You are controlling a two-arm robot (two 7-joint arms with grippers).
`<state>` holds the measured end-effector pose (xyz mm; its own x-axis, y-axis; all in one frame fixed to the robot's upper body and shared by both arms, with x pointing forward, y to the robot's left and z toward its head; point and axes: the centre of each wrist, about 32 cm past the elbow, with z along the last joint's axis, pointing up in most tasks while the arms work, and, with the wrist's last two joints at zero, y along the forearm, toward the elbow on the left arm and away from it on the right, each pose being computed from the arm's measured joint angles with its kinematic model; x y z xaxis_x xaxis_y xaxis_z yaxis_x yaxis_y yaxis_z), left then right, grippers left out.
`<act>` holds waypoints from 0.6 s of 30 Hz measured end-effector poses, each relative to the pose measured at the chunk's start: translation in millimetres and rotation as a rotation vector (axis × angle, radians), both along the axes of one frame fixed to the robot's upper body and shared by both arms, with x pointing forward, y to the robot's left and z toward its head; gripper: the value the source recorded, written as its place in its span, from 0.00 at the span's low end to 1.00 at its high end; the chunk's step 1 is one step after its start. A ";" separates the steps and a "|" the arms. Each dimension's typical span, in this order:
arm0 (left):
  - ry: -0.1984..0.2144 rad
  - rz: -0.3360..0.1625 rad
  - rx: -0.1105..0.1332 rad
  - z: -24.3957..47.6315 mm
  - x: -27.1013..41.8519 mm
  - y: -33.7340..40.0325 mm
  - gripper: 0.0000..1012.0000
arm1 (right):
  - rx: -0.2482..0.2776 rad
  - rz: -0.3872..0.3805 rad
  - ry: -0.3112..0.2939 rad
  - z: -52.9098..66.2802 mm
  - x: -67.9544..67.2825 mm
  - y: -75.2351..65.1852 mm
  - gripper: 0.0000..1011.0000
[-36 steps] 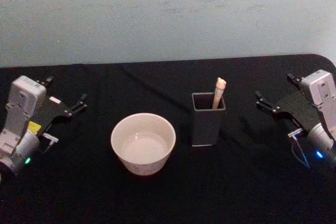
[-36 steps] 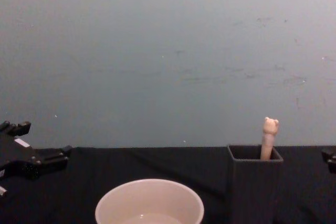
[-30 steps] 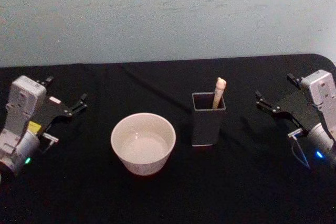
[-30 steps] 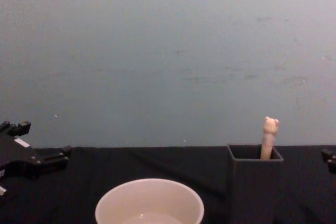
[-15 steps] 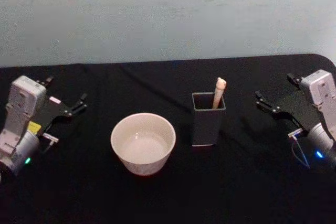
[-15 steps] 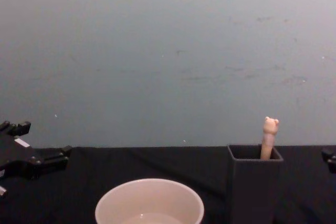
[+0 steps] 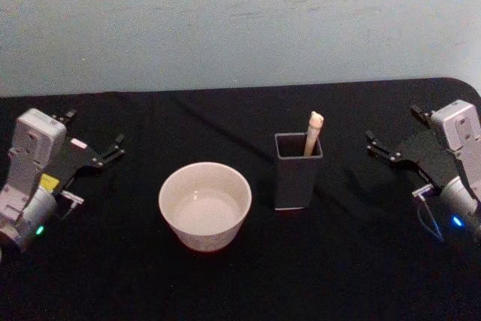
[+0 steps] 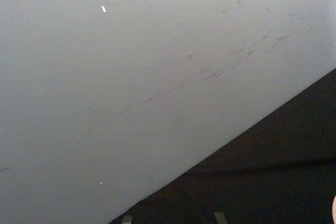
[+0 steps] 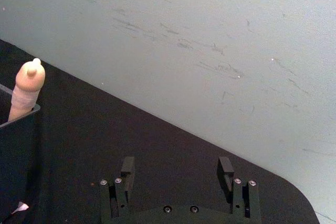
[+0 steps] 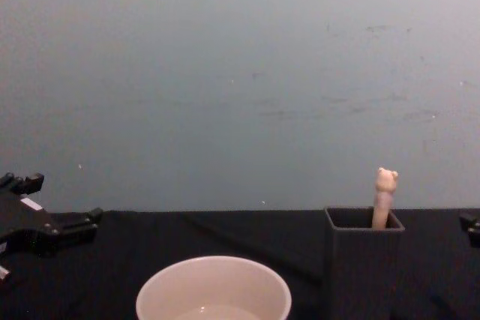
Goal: Pick up the stirring spoon with one hand, stir inside the cup, then place it back in its original position.
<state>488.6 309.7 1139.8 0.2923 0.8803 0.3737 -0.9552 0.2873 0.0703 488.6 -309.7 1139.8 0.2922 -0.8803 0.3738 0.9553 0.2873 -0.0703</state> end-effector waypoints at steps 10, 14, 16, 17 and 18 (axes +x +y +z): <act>0.000 0.000 0.000 0.0 0.0 0.0 0.99 | 0.000 0.000 0.000 0.0 0.0 0.0 0.99; 0.000 0.000 0.000 0.0 0.0 0.0 0.99 | 0.000 0.000 0.000 0.0 0.0 0.0 0.99; 0.000 0.000 0.000 0.0 0.0 0.0 0.99 | 0.000 0.000 0.000 0.0 0.0 0.0 0.99; 0.000 0.000 0.000 0.0 0.0 0.0 0.99 | 0.000 0.000 0.000 0.0 0.0 0.0 0.99; 0.000 0.000 0.000 0.0 0.0 0.0 0.99 | 0.000 0.000 0.000 0.0 0.0 0.0 0.99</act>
